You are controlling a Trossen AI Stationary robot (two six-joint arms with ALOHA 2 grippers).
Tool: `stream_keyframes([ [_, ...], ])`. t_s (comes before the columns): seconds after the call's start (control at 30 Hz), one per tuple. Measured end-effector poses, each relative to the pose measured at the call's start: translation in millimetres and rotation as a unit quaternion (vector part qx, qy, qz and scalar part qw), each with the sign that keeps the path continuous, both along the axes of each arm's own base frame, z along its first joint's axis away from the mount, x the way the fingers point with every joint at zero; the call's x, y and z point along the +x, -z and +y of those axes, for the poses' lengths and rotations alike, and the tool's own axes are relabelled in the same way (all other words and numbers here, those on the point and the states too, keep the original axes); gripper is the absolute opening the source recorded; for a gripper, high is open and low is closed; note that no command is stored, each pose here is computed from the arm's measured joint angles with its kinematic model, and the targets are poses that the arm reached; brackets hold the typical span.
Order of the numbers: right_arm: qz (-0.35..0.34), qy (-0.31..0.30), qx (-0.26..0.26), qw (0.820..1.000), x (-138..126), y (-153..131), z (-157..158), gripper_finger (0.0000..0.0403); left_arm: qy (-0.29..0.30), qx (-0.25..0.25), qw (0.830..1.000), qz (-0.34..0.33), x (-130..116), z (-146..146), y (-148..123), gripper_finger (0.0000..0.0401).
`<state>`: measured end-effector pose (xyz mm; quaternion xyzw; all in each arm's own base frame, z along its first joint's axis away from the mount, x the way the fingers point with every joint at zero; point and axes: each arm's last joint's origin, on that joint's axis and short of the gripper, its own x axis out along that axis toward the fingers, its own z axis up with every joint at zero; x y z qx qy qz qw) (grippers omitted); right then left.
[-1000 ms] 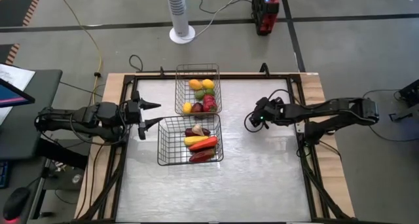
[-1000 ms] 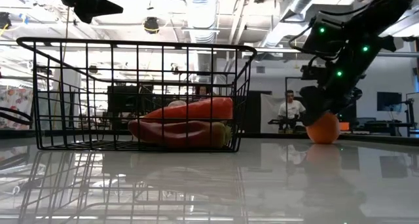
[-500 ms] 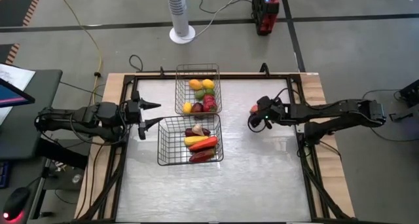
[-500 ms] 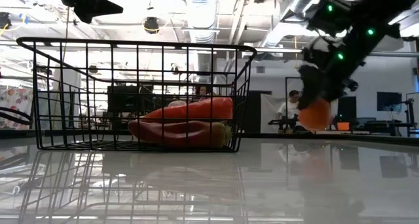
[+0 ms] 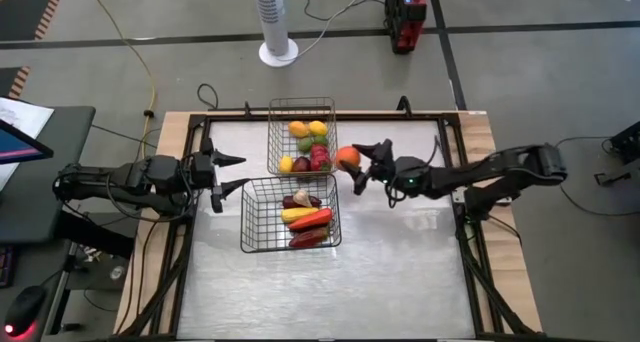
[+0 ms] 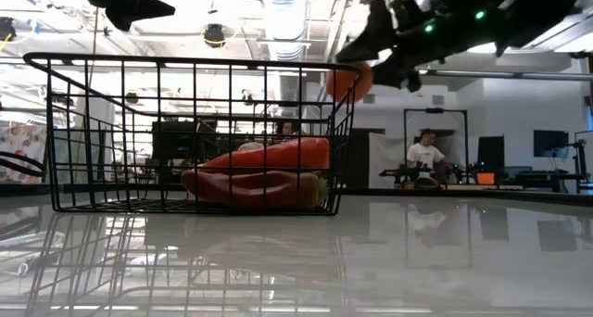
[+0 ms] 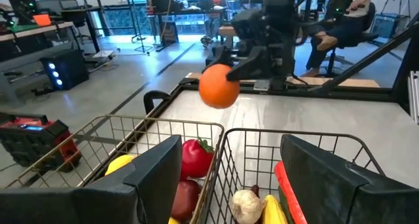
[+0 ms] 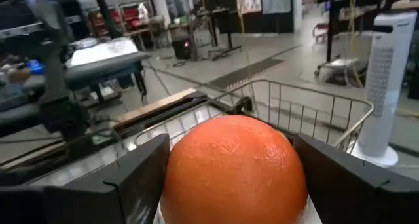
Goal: Sort produce into baskets
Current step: Put the orange into the gold wire basket, then return to Home Position
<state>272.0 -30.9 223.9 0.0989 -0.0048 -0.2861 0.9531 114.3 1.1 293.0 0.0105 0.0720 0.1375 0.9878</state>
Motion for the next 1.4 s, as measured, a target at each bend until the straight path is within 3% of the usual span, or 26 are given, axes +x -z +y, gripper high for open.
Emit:
stream_keyframes([
  [0.17, -0.005, 0.01, -0.005, 1.0, 31.1, 11.0, -13.0, 0.0346, 0.001, 0.003, 1.0, -0.009, 0.3, -0.1, -1.8, 0.0249],
  [0.43, 0.01, -0.057, -0.009, 0.998, 84.6, -1.5, -39.8, 0.0362, 0.001, 0.007, 1.0, -0.015, 0.4, 0.0, -3.3, 0.0249],
  [0.7, 0.079, -0.045, 0.008, 0.996, 100.3, -14.4, -54.7, 0.0397, 0.002, 0.011, 1.0, -0.01, 0.3, 0.0, -2.5, 0.0249],
  [0.93, 0.109, -0.052, -0.006, 0.993, 88.1, -31.2, -46.4, 0.0398, 0.002, 0.011, 1.0, -0.01, 0.2, 0.0, -2.5, 0.0249],
  [1.1, 0.121, -0.031, -0.01, 0.992, 62.5, -42.0, -35.1, 0.0399, 0.002, 0.013, 1.0, -0.013, 0.2, -0.1, -3.2, 0.0249],
  [1.23, 0.131, 0.017, -0.013, 0.991, 30.5, -30.7, -19.7, 0.0399, 0.011, 0.03, 0.999, -0.027, -0.5, -0.4, 1.1, 0.0249],
  [1.4, 0.101, 0.022, -0.011, 0.995, -9.6, -1.4, 4.0, 0.0393, 0.003, 0.044, 0.993, -0.114, -10.5, 0.7, 12.4, 0.0249],
])
